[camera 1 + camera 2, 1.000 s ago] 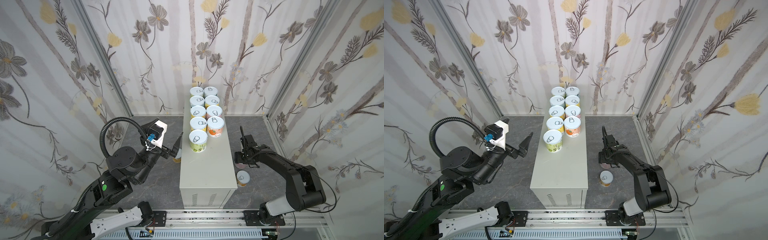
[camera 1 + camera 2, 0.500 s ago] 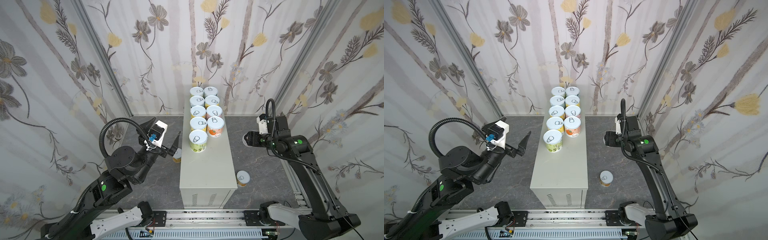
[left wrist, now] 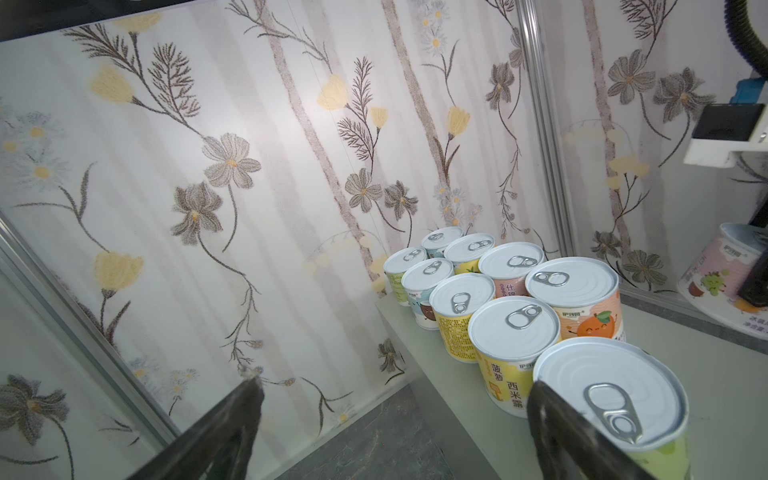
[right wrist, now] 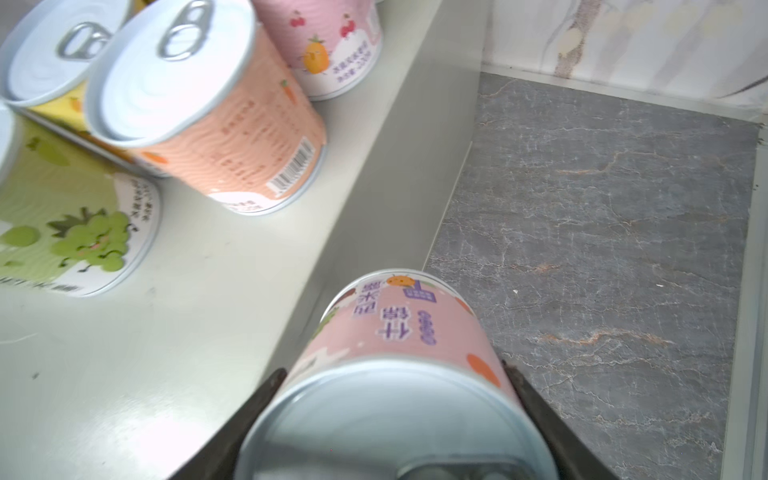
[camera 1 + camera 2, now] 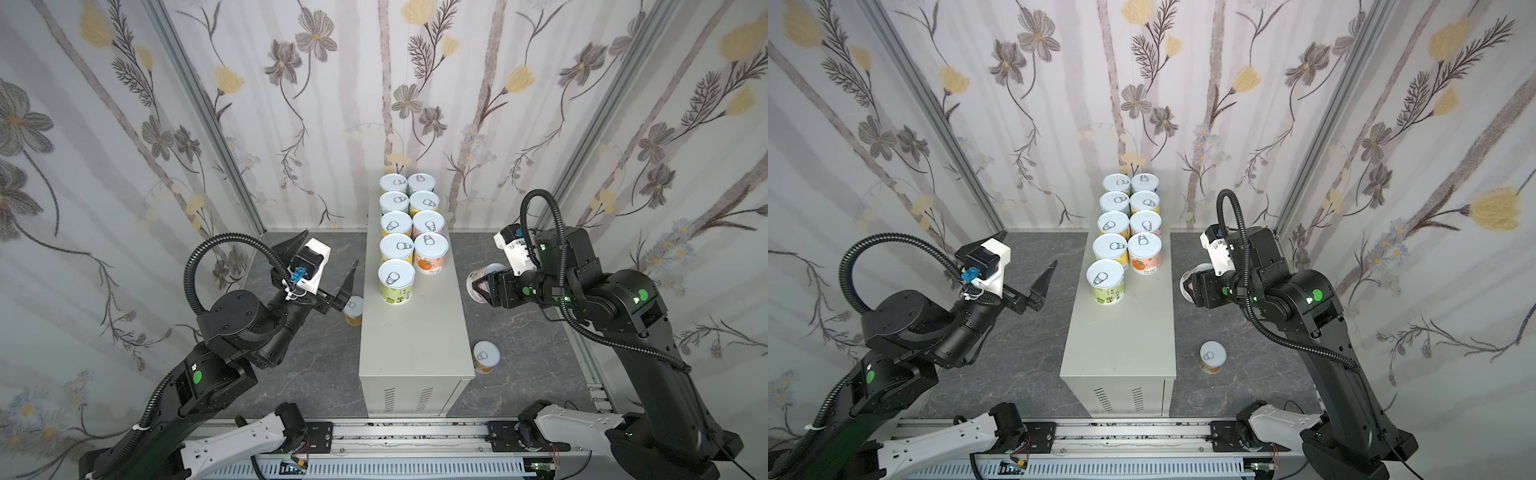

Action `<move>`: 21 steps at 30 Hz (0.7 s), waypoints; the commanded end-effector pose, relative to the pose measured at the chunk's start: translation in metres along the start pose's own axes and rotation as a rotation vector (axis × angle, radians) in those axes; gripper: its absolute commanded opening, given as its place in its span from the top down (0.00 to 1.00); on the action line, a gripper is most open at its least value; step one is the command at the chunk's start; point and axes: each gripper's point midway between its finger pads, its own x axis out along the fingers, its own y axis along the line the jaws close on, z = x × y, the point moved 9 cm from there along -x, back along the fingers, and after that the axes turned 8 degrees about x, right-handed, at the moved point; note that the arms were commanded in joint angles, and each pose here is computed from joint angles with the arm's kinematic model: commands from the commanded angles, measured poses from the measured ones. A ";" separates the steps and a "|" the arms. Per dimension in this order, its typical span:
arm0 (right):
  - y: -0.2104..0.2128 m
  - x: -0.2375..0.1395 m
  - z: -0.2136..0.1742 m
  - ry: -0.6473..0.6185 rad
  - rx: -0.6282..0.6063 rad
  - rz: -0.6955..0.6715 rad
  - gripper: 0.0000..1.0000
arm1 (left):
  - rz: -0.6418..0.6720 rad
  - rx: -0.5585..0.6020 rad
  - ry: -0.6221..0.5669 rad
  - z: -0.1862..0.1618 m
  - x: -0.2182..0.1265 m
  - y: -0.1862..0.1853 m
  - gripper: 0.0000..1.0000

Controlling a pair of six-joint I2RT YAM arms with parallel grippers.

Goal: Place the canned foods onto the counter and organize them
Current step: 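Carry the pink can over the counter toward the green can with the right gripper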

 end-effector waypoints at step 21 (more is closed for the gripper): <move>0.071 0.026 -0.008 0.154 -0.275 0.083 0.41 | -0.044 -0.002 -0.011 0.002 -0.001 -0.002 0.00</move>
